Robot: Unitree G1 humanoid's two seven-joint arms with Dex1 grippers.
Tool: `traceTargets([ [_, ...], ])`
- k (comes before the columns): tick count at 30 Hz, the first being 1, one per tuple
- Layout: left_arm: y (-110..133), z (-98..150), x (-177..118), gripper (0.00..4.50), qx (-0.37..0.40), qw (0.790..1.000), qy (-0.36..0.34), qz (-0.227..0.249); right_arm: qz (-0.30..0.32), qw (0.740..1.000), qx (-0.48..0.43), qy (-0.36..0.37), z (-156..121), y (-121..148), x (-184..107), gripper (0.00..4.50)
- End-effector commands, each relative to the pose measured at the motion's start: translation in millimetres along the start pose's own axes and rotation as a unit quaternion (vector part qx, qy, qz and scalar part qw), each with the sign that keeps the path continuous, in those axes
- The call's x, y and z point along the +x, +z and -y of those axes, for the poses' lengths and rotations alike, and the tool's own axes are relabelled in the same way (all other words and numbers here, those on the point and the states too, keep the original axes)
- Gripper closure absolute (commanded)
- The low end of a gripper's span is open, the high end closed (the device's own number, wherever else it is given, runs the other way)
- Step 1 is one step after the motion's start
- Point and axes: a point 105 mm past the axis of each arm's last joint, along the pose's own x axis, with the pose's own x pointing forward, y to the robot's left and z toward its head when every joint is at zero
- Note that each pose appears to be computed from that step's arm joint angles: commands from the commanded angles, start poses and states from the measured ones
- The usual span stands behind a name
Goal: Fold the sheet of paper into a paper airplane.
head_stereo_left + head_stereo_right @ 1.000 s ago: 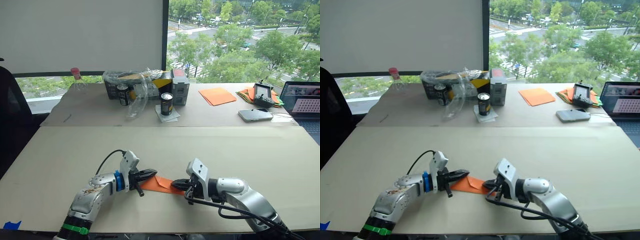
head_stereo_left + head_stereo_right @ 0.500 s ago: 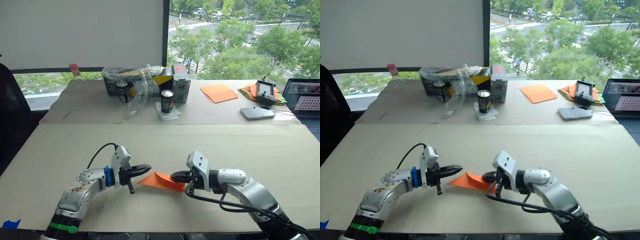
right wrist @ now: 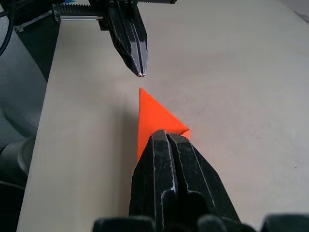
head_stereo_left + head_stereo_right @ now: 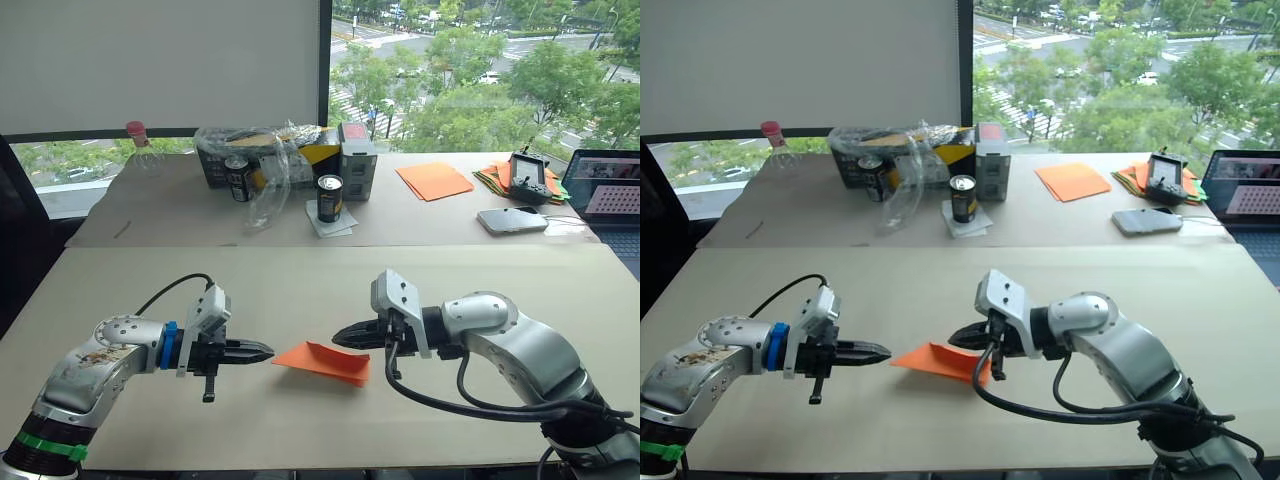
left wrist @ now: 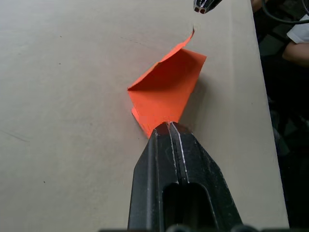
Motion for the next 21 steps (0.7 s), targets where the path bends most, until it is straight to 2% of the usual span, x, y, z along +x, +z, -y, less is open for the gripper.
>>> traceTargets([
  [1,10,18,-2,4.5,-0.022,0.999,-0.032,0.012,-0.009,1.0,0.007,0.021,-8,-4,3,4.48],
  [7,8,26,0,4.5,-0.031,0.999,-0.03,0.005,-0.06,0.998,-0.009,-0.024,12,-28,9,4.48],
  [13,8,30,3,4.5,-0.032,0.999,-0.017,0.014,-0.053,0.996,-0.019,-0.075,37,-28,4,4.48],
  [18,9,41,15,4.5,-0.051,0.998,-0.04,0.023,-0.041,0.995,-0.023,-0.087,42,-21,-3,4.48],
  [21,12,39,17,4.5,-0.052,0.998,-0.036,0.027,-0.034,0.995,-0.026,-0.089,42,-15,-6,4.48],
])
